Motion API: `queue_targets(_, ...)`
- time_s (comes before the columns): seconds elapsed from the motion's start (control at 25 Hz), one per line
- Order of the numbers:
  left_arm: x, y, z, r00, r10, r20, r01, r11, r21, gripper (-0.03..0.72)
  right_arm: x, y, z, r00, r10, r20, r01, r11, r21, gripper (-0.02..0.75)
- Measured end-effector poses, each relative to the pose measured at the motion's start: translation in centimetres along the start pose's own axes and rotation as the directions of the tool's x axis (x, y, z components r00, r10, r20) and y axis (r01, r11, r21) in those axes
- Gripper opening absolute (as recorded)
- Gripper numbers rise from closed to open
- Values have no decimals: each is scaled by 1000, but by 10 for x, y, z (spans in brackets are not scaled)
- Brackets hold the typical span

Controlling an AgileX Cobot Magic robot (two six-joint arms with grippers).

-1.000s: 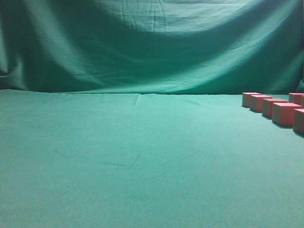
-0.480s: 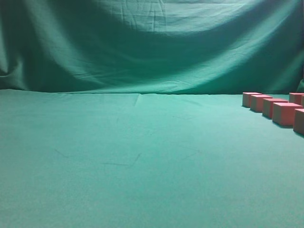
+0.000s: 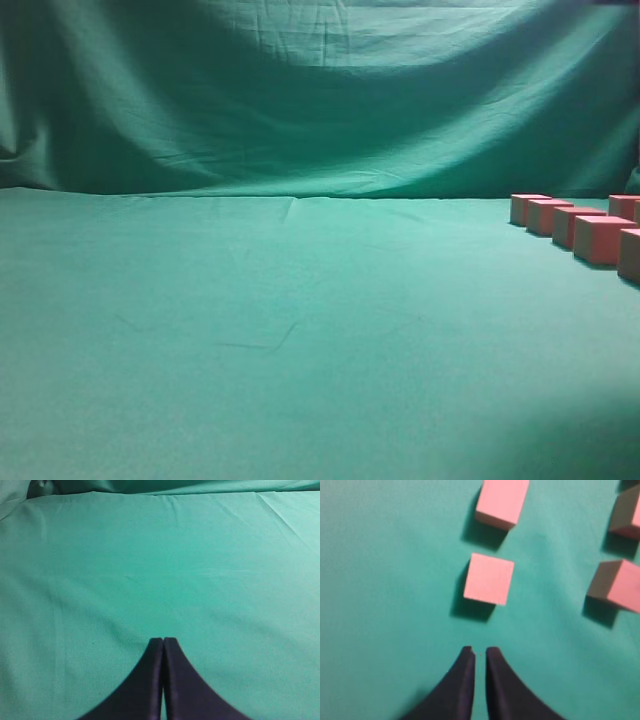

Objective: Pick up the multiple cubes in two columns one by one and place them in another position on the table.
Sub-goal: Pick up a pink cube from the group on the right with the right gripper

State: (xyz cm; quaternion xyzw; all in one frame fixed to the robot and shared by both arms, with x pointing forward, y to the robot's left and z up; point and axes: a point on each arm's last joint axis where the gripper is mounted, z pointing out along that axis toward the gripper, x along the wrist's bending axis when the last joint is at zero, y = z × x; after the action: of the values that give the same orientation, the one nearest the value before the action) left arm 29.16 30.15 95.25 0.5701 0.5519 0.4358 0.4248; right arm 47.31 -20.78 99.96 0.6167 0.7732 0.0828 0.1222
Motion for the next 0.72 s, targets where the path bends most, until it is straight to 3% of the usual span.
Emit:
queue_targets(0.28, 0, 0, 0, 1000, 0, 0, 0, 1000, 0, 0, 4, 9, 14, 1000, 18, -7, -19, 999, -44, 486)
queue_targets(0.36, 0, 0, 0, 1000, 0, 0, 0, 1000, 0, 0, 3, 11, 17, 999, 43, 5, -43, 998, -43, 572)
queue_targets(0.72, 0, 0, 0, 1000, 0, 0, 0, 1000, 0, 0, 7, 16, 48, 998, 54, 29, -54, 999, -2, 576)
